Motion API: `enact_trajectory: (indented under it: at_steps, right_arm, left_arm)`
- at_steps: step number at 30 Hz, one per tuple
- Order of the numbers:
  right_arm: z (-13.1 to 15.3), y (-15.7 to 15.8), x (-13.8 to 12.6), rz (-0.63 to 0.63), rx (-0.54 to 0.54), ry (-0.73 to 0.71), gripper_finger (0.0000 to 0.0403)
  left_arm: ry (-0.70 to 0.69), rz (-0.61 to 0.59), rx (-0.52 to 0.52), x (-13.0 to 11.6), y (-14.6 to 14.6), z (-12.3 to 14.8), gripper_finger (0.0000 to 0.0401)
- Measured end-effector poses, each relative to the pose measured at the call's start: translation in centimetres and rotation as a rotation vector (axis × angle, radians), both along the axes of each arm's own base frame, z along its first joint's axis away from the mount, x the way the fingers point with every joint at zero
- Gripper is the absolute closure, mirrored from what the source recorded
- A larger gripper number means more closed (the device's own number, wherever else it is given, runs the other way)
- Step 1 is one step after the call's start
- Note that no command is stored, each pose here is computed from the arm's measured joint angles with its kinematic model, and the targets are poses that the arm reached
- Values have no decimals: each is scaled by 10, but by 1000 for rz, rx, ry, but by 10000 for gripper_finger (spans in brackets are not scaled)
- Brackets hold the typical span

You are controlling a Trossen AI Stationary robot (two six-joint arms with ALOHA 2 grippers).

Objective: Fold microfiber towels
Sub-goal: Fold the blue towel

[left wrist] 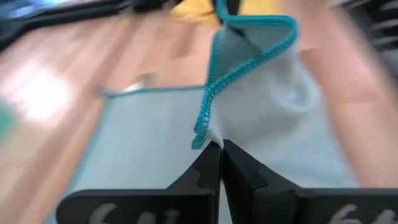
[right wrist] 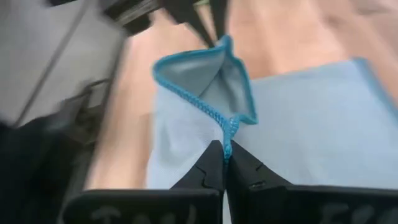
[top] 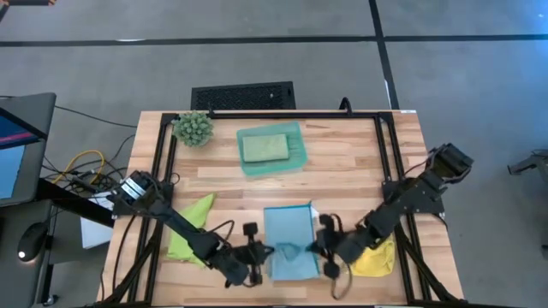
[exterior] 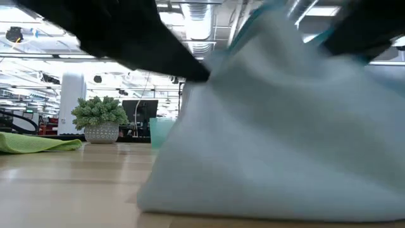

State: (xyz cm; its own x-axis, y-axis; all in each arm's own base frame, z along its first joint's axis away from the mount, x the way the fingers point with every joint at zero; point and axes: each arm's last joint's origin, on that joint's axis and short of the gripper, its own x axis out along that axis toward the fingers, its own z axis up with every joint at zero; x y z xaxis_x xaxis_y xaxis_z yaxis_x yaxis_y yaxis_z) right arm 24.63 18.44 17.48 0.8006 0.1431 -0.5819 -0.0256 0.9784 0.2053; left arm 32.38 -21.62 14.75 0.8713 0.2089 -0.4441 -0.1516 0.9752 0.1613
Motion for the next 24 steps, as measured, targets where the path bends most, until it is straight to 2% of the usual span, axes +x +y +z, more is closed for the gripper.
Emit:
enact_trajectory:
  at_steps: [3, 6, 17, 24]
  right_arm:
    - [-4, -18, 9, -78, -19, 41, 380]
    - [-8, -32, 15, -130, -42, 79, 385]
    - [-17, -58, 15, -279, -103, 195, 381]
    - [-18, -61, 15, -303, -123, 198, 386]
  left_arm:
    - [44, 135, 66, 1, 17, -8, 401]
    - [88, 198, 93, 4, 32, -13, 401]
    - [133, 289, 104, 15, 61, -16, 401]
    - [135, 302, 96, 17, 66, -16, 401]
